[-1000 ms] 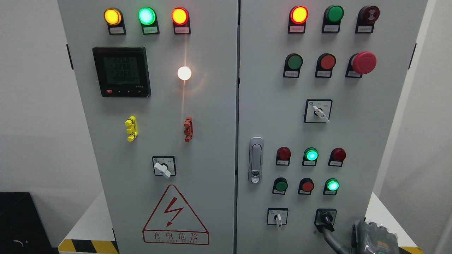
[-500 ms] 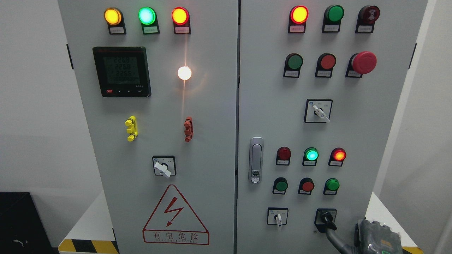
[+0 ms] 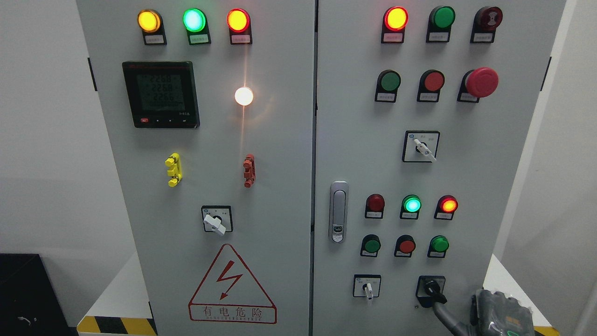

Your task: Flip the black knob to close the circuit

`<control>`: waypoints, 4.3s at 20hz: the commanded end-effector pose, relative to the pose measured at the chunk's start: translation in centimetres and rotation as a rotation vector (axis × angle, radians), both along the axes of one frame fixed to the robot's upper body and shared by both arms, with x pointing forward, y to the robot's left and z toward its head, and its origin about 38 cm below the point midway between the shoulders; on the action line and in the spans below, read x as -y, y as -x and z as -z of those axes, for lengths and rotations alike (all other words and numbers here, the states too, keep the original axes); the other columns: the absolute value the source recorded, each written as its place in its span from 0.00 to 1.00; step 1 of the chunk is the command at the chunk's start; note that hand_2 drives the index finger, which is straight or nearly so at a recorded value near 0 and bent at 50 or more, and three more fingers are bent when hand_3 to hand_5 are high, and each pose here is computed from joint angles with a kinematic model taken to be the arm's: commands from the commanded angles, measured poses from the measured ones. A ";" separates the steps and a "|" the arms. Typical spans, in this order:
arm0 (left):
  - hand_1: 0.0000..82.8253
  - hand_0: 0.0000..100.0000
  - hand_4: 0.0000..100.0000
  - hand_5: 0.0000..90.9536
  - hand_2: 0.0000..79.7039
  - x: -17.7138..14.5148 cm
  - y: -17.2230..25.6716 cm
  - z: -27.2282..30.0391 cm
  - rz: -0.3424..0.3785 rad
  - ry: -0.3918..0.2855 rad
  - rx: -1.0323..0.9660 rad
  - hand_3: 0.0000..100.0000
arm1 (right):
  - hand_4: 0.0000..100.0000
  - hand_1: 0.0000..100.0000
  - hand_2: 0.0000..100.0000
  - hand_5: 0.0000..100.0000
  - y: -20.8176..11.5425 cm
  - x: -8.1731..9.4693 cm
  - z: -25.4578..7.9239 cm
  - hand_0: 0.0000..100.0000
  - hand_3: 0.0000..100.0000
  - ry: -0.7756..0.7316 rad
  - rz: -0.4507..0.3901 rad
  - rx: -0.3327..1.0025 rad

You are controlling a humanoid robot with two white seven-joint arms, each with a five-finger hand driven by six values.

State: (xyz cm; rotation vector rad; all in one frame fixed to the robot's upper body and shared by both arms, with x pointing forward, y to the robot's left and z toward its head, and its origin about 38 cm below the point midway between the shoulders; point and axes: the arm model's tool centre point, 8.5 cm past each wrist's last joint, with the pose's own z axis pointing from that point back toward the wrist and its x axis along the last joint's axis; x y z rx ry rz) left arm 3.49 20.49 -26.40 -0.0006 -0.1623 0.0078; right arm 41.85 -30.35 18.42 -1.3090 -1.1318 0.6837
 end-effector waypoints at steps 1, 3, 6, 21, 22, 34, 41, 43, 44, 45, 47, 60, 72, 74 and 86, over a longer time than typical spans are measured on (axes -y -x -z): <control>0.67 0.12 0.00 0.00 0.00 0.0 0.4 0.0 0.000 0.000 -0.006 0.00 | 0.96 0.01 0.92 0.98 0.1 0.3 -0.1 0.00 1.00 -0.003 0.010 0.007; 0.67 0.12 0.00 0.00 0.00 0.1 0.4 0.0 0.000 0.002 -0.006 0.00 | 0.96 0.01 0.92 0.98 0.1 0.3 -0.1 0.00 1.00 -0.004 0.010 0.007; 0.67 0.12 0.00 0.00 0.00 0.0 0.4 0.0 0.000 0.000 -0.006 0.00 | 0.96 0.01 0.92 0.98 0.1 0.2 -0.1 0.00 1.00 -0.007 0.009 0.008; 0.67 0.12 0.00 0.00 0.00 0.1 0.4 0.0 0.000 0.002 -0.006 0.00 | 0.96 0.02 0.92 0.98 0.0 -1.0 0.1 0.00 1.00 -0.002 -0.022 0.009; 0.67 0.12 0.00 0.00 0.00 0.0 0.4 0.0 0.000 0.000 -0.006 0.00 | 0.96 0.02 0.92 0.98 0.0 -1.0 0.1 0.00 1.00 -0.001 -0.024 0.010; 0.67 0.12 0.00 0.00 0.00 0.1 0.4 0.0 0.000 0.002 -0.006 0.00 | 0.96 0.03 0.91 0.98 0.0 -2.5 0.5 0.00 1.00 0.005 -0.060 0.001; 0.67 0.12 0.00 0.00 0.00 0.0 0.4 0.0 0.000 0.000 -0.006 0.00 | 0.96 0.03 0.91 0.98 0.3 -3.3 0.6 0.00 1.00 0.013 -0.079 0.004; 0.67 0.12 0.00 0.00 0.00 0.0 0.4 0.0 0.000 0.000 -0.006 0.00 | 0.96 0.03 0.91 0.98 0.3 -3.3 0.5 0.00 1.00 0.014 -0.079 0.012; 0.67 0.12 0.00 0.00 0.00 0.0 0.4 0.0 0.000 0.000 -0.006 0.00 | 0.96 0.03 0.91 0.98 0.3 -3.4 0.5 0.00 1.00 0.015 -0.081 0.018; 0.67 0.12 0.00 0.00 0.00 0.1 0.4 0.0 0.000 0.002 -0.006 0.00 | 0.96 0.03 0.91 0.98 0.3 -3.5 0.4 0.00 1.00 0.013 -0.081 0.021; 0.67 0.12 0.00 0.00 0.00 0.0 0.4 0.0 0.000 0.000 -0.006 0.00 | 0.96 0.03 0.91 0.98 0.6 -4.0 0.2 0.00 1.00 0.011 -0.092 0.029; 0.67 0.12 0.00 0.00 0.00 0.0 0.4 0.0 0.000 0.000 -0.006 0.00 | 0.96 0.03 0.91 0.98 1.7 -5.5 -0.5 0.00 1.00 -0.004 -0.122 0.062; 0.67 0.12 0.00 0.00 0.00 0.0 0.4 0.0 0.000 0.000 -0.006 0.00 | 0.90 0.05 0.79 0.90 5.2 -5.5 -0.6 0.00 0.99 -0.178 -0.177 0.122; 0.67 0.12 0.00 0.00 0.00 0.1 0.4 0.0 0.000 0.002 -0.006 0.00 | 0.87 0.06 0.73 0.82 5.6 -5.5 -0.4 0.00 0.98 -0.213 -0.183 0.136; 0.67 0.12 0.00 0.00 0.00 0.0 0.4 0.0 0.000 0.000 -0.006 0.00 | 0.55 0.11 0.34 0.52 9.1 -5.9 1.3 0.00 0.54 -0.692 -0.251 0.313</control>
